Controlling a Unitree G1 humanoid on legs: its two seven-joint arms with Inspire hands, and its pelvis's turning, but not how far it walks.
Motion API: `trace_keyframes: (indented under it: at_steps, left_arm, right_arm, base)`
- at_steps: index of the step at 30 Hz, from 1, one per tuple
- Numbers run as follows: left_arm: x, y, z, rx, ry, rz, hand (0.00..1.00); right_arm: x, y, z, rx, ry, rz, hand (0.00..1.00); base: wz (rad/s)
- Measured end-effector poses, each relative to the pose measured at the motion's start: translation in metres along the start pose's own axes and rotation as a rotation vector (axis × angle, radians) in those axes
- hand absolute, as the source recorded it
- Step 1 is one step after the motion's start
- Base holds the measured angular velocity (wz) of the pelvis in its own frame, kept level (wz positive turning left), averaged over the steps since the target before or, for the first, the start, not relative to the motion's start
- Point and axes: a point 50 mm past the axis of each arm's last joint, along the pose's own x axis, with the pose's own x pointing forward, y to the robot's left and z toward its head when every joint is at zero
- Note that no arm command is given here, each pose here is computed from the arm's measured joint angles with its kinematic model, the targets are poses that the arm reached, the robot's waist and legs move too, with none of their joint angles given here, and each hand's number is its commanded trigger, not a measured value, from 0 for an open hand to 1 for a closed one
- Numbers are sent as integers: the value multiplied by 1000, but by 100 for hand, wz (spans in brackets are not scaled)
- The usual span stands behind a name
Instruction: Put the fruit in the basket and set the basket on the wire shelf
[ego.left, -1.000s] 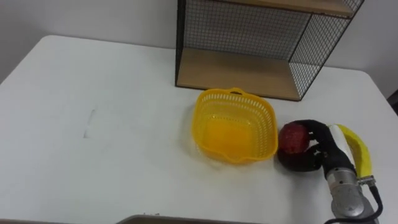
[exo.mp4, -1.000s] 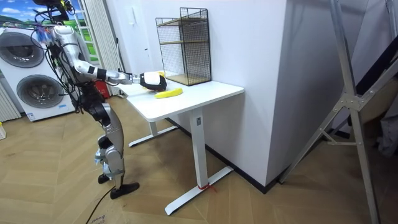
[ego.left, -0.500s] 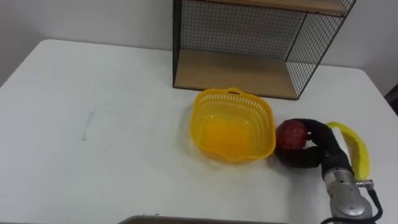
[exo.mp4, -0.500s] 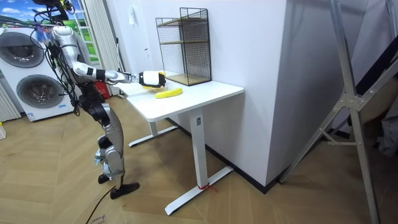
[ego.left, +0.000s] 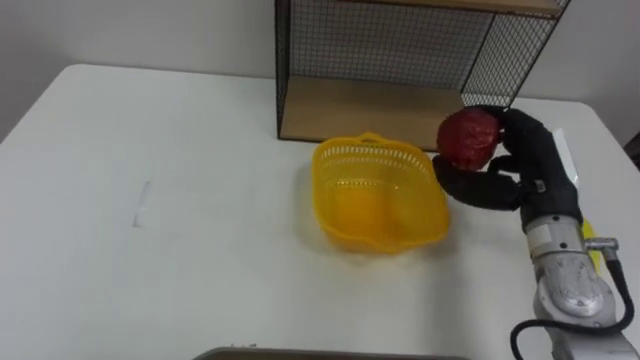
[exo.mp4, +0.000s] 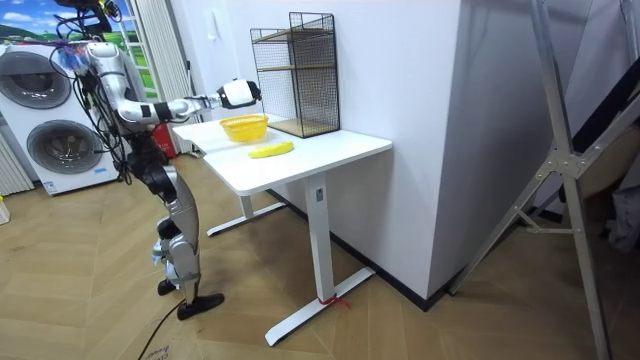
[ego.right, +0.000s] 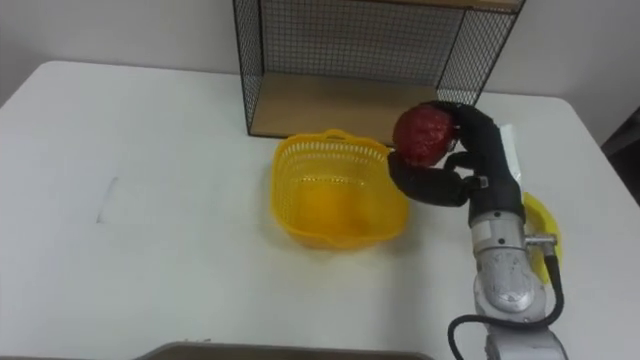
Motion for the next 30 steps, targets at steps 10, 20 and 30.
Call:
trace_keyframes:
  at_steps: [10,20,30]
  left_arm:
    - [2,0,7,44,-25,-11,0]
    - [3,-2,4,83,-9,-34,0]
    - [4,1,10,88,-28,-42,0]
  right_arm:
    - [0,14,24,-160,-127,65,100]
    - [-8,46,18,-159,-106,273,100]
    - [-10,53,4,-224,-33,387,0]
  base:
    - [1]
    - [1]
    - [0]
